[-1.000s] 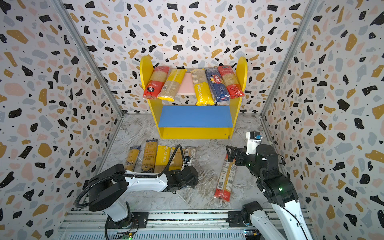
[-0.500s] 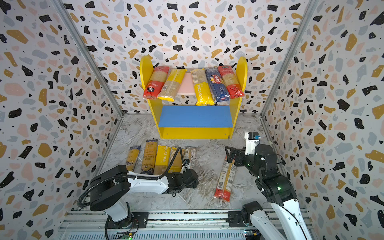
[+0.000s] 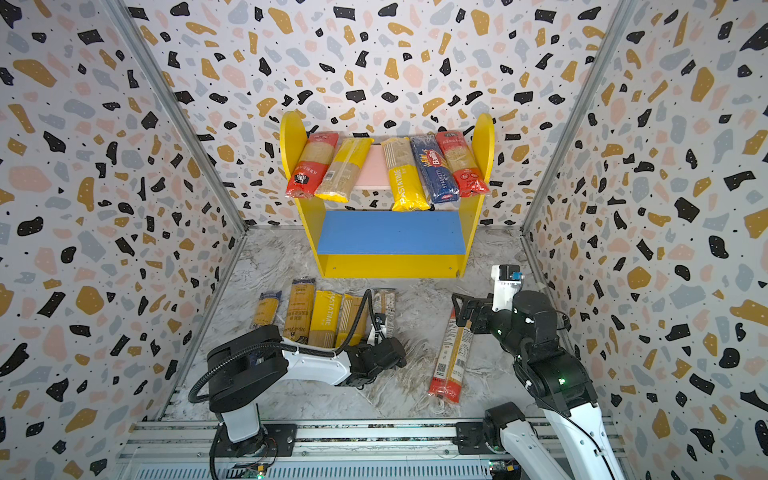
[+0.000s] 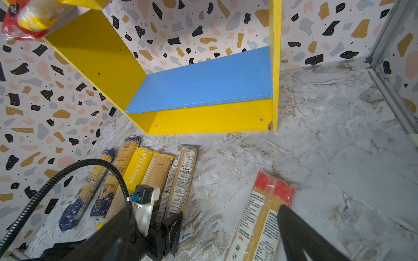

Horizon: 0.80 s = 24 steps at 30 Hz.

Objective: Place and organize the pasta boxes and bags onto the shelf
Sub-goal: 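Close the left gripper on the clear printed spaghetti bag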

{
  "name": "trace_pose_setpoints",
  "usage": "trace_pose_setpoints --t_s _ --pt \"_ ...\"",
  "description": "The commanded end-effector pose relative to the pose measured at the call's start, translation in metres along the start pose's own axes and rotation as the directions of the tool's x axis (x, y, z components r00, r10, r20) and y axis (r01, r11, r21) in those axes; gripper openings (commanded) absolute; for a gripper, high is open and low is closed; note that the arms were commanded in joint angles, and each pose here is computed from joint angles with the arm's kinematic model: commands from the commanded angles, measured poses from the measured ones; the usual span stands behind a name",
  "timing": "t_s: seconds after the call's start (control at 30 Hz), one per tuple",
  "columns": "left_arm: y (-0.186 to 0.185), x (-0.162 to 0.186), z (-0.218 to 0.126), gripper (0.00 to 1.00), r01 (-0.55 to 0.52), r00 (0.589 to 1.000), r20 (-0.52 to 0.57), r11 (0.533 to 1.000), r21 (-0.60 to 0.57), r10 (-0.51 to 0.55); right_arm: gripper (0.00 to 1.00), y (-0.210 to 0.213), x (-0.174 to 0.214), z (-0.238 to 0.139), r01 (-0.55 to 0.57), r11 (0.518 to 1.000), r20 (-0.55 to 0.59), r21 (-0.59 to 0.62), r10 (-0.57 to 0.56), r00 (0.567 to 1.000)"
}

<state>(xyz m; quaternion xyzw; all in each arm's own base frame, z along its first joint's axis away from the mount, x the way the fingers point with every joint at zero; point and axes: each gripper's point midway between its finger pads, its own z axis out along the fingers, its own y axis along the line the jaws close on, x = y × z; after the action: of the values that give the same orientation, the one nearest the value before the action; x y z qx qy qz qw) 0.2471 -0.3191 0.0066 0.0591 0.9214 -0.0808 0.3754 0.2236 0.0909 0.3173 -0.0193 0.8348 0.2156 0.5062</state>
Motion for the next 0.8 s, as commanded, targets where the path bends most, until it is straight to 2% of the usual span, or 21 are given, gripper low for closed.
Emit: trace_pose_setpoints --t_s 0.0,0.13,0.23,0.3,0.43,0.57,0.77 --pt "0.041 0.115 0.018 0.42 -0.067 0.934 -0.354 0.997 -0.021 0.056 0.99 0.005 -0.009 -0.009 0.014 1.000 0.018 -0.015 -0.014 1.000" --pt "0.039 0.121 0.015 0.00 -0.069 0.928 -0.365 0.997 0.017 0.070 0.99 0.007 -0.008 -0.010 0.007 1.000 0.013 -0.026 -0.007 1.000" --pt "0.037 0.109 0.005 0.00 -0.079 0.937 -0.338 0.996 0.041 0.088 0.99 0.010 -0.008 -0.008 -0.004 0.999 0.011 -0.042 0.005 1.000" --pt "0.035 0.093 -0.004 0.00 -0.125 0.945 -0.296 0.990 0.062 0.138 0.99 0.012 -0.008 -0.007 -0.011 0.998 0.009 -0.055 0.011 1.000" --pt "0.027 0.051 -0.028 0.00 -0.150 0.969 -0.183 0.983 0.106 0.168 0.99 0.016 -0.007 -0.004 -0.018 0.997 0.003 -0.079 0.018 1.000" --pt "0.017 0.009 -0.057 0.00 -0.149 0.985 -0.060 0.975 0.167 0.161 0.99 0.019 -0.009 -0.001 -0.022 0.995 -0.003 -0.096 0.021 1.000" --pt "0.017 -0.030 -0.089 0.00 -0.164 0.986 0.048 0.969 0.186 0.158 0.99 0.022 -0.012 0.002 -0.028 0.994 -0.003 -0.108 0.028 1.000"
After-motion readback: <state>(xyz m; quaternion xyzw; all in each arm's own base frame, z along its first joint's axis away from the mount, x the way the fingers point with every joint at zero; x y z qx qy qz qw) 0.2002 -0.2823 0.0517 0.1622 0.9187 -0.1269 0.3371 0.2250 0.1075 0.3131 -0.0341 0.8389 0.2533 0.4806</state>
